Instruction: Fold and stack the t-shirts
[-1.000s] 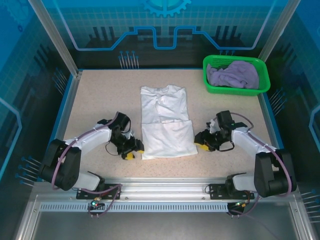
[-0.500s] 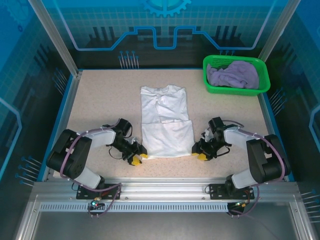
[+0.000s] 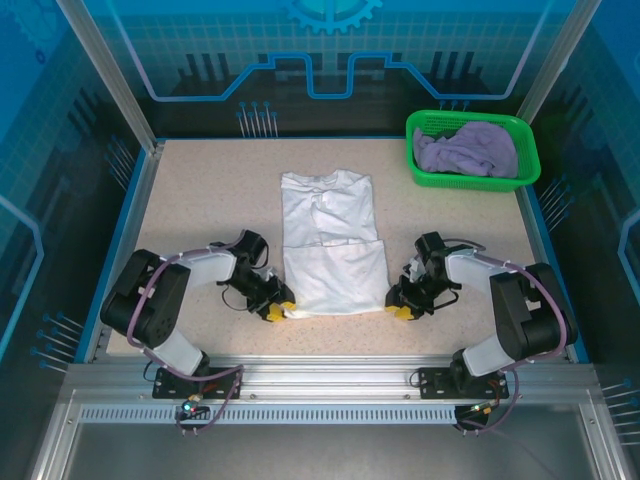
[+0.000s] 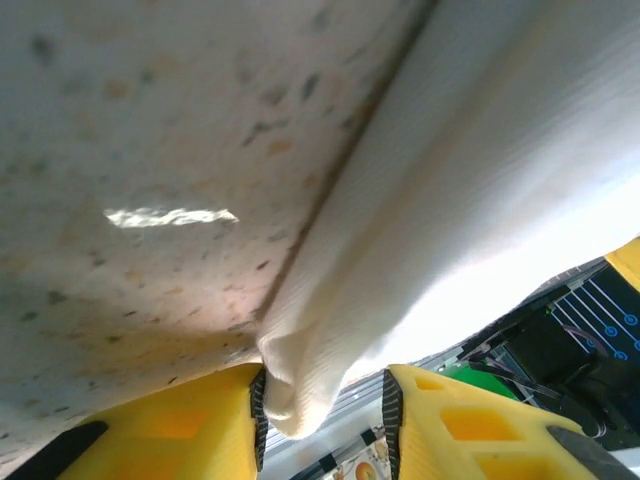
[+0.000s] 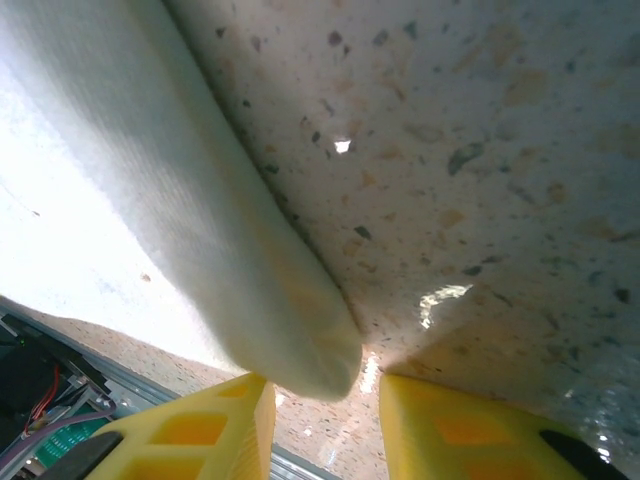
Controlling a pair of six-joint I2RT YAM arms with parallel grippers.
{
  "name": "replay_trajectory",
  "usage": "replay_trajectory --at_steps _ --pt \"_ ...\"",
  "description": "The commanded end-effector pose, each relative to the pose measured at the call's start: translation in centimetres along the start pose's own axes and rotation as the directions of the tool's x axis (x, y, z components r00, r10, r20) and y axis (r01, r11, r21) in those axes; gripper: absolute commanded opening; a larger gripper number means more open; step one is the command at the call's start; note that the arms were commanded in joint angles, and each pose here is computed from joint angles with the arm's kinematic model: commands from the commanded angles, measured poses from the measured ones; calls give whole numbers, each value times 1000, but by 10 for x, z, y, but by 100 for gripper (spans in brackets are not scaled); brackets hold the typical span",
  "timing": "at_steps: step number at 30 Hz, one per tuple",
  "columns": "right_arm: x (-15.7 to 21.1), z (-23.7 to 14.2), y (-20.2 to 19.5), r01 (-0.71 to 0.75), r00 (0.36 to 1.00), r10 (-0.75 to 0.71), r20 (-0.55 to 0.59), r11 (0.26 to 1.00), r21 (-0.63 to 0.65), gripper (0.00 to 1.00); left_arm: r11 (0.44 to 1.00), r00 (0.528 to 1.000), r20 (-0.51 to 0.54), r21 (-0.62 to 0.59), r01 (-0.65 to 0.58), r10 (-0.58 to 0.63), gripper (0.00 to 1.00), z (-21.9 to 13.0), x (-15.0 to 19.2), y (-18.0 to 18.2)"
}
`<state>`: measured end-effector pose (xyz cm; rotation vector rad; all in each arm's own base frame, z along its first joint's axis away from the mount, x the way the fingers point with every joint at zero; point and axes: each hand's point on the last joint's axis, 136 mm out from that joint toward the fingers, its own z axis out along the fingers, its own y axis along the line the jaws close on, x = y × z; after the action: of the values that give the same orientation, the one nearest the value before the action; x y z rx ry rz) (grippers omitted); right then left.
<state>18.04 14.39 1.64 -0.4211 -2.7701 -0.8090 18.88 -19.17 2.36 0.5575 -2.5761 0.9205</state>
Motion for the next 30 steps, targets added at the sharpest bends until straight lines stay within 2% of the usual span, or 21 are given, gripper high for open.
replay_trajectory --at_steps 1,3,10,16,21,25,30 --pt "-17 -3 6 39 997 -41 67 999 20 34 999 1000 14 -39 -20 20 36 -3 -5 1" --pt "-18 -1 4 34 998 -36 56 999 29 33 998 1000 23 -60 -20 21 32 -3 -7 4" --pt "-25 -3 14 49 997 -51 65 998 32 17 990 997 50 -130 -55 62 23 -6 -9 3" --pt "-27 -4 5 43 997 -49 58 994 105 1 982 995 54 -176 -76 86 7 -7 -9 4" --pt "-15 -2 0 83 995 -91 35 981 175 0 968 994 47 -238 -84 98 0 -12 0 13" --pt "7 5 0 120 993 -121 -9 969 218 0 955 996 11 -285 -79 85 0 -12 16 25" --pt "49 14 -3 168 986 -154 -70 947 273 0 965 997 -65 -260 -44 28 0 -12 45 31"
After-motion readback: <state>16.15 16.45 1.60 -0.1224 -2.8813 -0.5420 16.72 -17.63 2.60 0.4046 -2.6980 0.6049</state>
